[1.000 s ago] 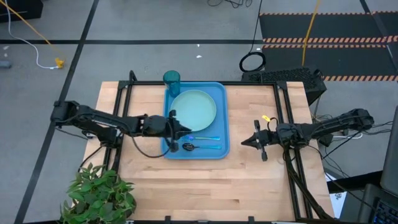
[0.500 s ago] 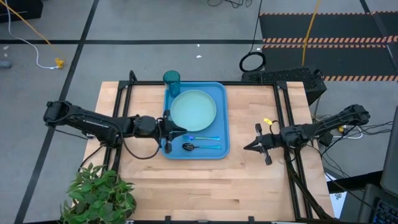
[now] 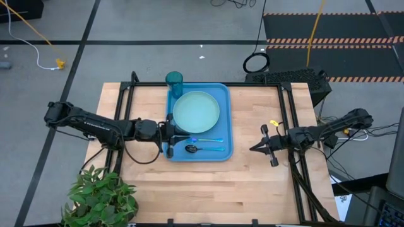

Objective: Pick and place plate/cup/fork/spoon on tray
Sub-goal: Return to Home Position

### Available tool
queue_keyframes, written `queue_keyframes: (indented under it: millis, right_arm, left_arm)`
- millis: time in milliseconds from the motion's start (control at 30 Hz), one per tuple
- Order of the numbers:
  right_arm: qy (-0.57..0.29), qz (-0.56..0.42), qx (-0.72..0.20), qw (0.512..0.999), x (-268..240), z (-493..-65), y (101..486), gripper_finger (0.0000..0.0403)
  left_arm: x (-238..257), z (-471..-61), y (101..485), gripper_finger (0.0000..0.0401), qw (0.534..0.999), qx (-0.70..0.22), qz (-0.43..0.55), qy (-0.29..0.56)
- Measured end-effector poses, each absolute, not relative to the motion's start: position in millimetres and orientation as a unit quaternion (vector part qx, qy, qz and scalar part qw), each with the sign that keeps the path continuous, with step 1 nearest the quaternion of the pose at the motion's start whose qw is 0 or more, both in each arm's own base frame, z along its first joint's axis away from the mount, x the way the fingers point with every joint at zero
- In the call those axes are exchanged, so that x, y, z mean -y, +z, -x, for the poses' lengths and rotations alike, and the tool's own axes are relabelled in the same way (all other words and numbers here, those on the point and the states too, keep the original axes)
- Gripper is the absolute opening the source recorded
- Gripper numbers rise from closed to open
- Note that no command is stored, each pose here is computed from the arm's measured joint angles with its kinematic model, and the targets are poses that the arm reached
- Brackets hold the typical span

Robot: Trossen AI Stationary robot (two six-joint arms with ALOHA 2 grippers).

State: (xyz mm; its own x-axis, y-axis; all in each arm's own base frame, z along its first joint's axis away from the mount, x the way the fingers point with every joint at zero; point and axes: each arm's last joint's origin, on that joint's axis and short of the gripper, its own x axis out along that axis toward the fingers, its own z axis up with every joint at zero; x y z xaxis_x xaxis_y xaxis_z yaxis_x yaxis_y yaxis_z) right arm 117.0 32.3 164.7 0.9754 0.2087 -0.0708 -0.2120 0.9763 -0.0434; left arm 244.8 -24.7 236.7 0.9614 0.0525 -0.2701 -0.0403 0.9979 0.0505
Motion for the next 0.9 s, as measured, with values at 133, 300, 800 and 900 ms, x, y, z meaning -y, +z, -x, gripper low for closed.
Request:
queue_keyframes:
  millis: [133,300,800,900]
  right_arm:
    - [0.106,0.028,-0.026,0.994,-31,-111,166,0.0]
    - [0.107,0.029,-0.011,0.994,-28,-103,168,0.0]
    - [0.115,0.056,0.032,0.991,-24,-94,173,0.0]
    - [0.107,0.056,0.029,0.992,-22,-94,172,0.0]
  left_arm:
    - [26,-245,237,0.0046,0.99,-0.137,-0.024,0.02]
    - [26,-245,237,0.0046,0.99,-0.137,-0.025,0.02]
    - [29,-245,238,0.0046,0.991,-0.132,-0.024,0.014]
    - [29,-245,238,0.0046,0.991,-0.132,-0.025,0.014]
